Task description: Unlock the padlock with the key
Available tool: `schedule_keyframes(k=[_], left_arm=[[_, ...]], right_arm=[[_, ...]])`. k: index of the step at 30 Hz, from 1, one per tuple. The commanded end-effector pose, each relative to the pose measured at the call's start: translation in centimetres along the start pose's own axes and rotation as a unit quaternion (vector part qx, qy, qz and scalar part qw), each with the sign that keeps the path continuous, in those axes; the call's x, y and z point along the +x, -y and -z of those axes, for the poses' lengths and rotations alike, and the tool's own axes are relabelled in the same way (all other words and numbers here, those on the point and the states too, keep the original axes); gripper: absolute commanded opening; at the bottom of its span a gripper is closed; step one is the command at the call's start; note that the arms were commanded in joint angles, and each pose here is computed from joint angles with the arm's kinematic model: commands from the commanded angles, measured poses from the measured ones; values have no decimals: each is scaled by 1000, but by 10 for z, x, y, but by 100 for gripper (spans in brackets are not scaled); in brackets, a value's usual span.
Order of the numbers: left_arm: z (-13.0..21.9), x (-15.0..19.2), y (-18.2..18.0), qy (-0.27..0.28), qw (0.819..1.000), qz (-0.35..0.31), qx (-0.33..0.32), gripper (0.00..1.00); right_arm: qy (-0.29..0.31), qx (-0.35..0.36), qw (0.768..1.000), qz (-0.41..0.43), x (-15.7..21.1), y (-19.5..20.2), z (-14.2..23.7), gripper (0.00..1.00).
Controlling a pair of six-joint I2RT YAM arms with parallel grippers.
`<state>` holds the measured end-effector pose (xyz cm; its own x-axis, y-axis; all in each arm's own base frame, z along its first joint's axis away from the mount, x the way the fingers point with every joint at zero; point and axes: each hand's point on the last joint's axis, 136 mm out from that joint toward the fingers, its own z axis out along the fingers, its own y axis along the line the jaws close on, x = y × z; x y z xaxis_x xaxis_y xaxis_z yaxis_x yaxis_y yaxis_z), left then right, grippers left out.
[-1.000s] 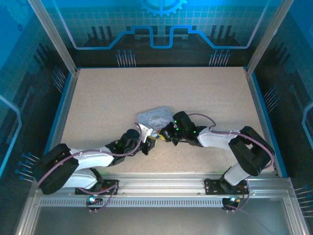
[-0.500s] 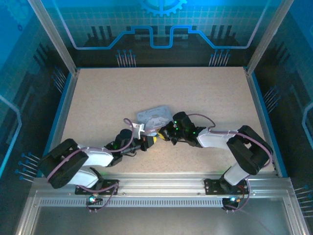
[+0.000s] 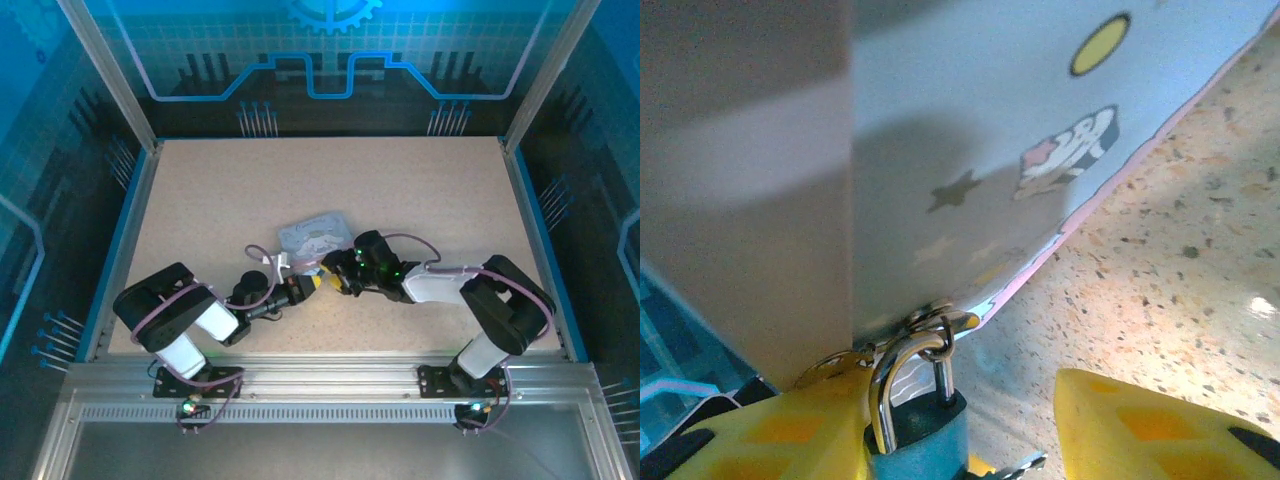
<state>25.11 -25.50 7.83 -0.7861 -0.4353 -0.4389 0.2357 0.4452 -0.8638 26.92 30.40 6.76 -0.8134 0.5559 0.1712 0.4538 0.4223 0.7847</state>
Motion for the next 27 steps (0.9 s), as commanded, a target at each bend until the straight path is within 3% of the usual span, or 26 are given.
schedule_keyframes(k=[1,9,14,20,27], left_arm=[[5,-10,-20,28,999,15,-36,0],[2,-1,-30,4,998,-19,-62,0],[-4,4,-22,-16,994,-73,-78,0],[-6,7,-5,-37,983,-152,-98,0],[1,6,-2,-28,978,-166,-126,0]], right_arm=[[15,39,999,6,1,22,13,52],[38,82,994,56,0,9,43,62],[22,101,992,74,4,3,44,63],[-5,100,993,67,11,3,28,56],[-12,98,994,53,13,13,22,51]])
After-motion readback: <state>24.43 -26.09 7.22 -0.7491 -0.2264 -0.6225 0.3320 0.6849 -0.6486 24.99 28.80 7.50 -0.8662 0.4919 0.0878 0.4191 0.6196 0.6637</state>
